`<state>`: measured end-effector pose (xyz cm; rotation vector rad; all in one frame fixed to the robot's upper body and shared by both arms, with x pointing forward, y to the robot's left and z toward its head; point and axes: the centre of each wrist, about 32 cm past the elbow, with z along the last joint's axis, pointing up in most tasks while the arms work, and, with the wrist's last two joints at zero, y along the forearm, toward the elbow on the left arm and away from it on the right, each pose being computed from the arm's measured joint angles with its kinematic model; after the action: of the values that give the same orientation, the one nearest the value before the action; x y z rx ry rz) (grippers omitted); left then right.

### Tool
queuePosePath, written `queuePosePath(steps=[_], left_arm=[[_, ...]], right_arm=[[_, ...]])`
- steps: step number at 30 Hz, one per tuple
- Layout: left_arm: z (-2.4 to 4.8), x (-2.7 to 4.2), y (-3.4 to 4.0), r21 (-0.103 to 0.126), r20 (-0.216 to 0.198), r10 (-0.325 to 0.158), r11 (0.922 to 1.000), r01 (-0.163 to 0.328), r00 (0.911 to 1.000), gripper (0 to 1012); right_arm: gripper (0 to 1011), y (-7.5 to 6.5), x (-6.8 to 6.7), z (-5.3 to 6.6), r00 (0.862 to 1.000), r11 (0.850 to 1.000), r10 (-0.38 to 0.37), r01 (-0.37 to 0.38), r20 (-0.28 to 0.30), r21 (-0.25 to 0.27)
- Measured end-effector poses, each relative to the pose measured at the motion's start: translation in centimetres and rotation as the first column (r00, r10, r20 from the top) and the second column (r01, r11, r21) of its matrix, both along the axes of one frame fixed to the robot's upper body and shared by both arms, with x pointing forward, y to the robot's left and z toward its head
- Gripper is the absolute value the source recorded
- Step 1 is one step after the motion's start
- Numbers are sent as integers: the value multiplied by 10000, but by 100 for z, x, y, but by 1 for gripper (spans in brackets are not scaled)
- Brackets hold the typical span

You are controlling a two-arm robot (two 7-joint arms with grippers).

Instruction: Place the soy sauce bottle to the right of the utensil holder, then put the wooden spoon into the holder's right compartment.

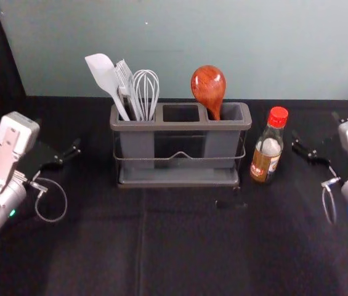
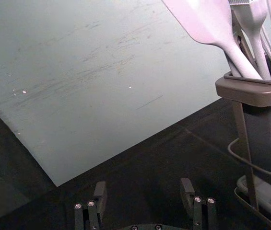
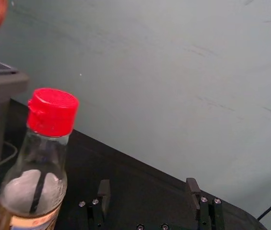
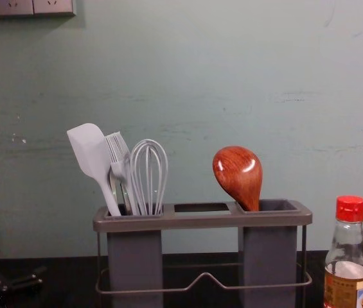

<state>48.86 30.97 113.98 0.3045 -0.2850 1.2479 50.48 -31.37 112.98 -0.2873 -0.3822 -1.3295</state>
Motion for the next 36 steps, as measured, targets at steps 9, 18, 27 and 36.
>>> queuePosePath(steps=[9, 18, 27, 36], left_arm=[[0, 0, 0, 0, 1, 0, 10000, 0, 10000, 1005], [0, 0, 0, 0, 1, 1, 10000, -1, 10000, 1005], [0, 0, 0, -1, 1, 0, 10000, 0, 10000, 1005], [1, 0, 0, 0, 2, 0, 10000, 0, 10000, 1005]], right_arm=[[1003, 89, 170, -14, 9997, 9996, -202, 199, -151, -197], [1003, 111, 167, -18, 9996, 9996, -252, 250, -116, -133], [1003, 108, 169, -15, 9996, 9996, -250, 248, -107, -141], [1003, 105, 171, -13, 9996, 9996, -247, 245, -107, -149]])
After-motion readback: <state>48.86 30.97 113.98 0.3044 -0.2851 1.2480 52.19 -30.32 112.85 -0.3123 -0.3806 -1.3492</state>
